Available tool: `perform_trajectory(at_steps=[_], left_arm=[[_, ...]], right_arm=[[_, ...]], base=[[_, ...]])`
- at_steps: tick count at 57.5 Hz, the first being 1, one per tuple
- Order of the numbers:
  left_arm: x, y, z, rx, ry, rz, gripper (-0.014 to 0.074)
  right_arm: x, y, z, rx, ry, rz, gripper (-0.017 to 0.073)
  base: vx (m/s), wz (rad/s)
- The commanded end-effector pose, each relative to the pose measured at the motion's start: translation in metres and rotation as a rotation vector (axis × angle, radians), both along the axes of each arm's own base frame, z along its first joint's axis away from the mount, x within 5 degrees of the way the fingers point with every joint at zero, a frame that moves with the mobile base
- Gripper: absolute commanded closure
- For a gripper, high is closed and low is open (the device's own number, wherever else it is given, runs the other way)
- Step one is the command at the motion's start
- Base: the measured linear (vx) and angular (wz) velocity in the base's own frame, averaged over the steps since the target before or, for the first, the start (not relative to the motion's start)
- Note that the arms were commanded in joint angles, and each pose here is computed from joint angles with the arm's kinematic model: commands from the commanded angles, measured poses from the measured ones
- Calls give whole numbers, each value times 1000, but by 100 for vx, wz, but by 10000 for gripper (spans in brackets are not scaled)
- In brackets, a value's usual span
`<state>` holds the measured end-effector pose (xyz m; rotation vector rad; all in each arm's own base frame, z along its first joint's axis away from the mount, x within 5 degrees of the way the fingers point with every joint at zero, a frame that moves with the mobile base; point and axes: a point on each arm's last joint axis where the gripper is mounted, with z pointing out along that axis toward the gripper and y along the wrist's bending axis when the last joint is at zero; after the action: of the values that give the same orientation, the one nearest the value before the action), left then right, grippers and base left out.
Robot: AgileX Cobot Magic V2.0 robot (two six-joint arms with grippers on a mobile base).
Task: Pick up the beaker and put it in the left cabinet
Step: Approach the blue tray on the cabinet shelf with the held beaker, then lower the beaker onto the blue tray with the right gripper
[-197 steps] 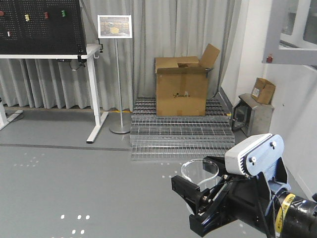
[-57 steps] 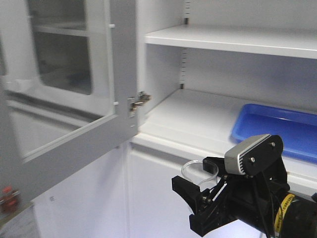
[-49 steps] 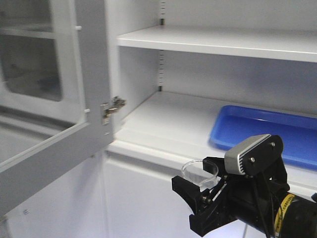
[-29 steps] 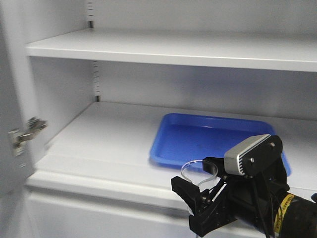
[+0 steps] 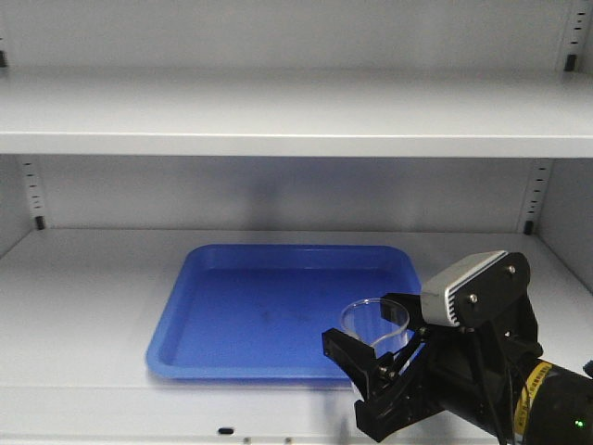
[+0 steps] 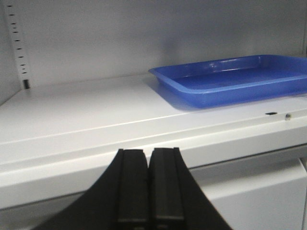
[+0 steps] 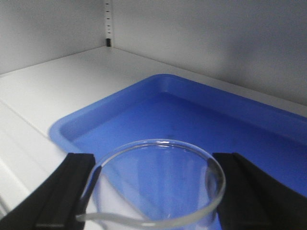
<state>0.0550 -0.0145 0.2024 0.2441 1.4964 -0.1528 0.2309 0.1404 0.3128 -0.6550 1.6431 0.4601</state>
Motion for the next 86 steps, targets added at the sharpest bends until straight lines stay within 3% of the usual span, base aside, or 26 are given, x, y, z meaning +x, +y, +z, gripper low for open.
perform_trajectory(at_steps=[1, 44, 48, 56, 63, 74, 86], left_arm=[[-1, 0, 3, -33, -80, -2, 592], [-1, 0, 3, -33, -80, -2, 592], [-1, 0, 3, -33, -80, -2, 592], [-1, 0, 3, -33, -80, -2, 592], [-1, 0, 3, -33, -80, -2, 592], [-1, 0, 3, -33, -80, -2, 592], [-1, 0, 3, -33, -80, -2, 592]], right_arm=[[-3, 1, 21, 64, -73, 30, 564], [-4, 1, 21, 71, -78, 38, 564], [-4, 1, 21, 87, -65, 36, 564], [0, 8, 22, 179, -50, 79, 564], [24, 21, 11, 250, -18, 81, 564], [73, 47, 5, 260, -116, 102, 564], [117, 69, -2, 228, -159, 108, 564]], base=[[15, -24], [4, -7], [0, 0], [0, 0], [0, 0], [0, 0], [0, 0]])
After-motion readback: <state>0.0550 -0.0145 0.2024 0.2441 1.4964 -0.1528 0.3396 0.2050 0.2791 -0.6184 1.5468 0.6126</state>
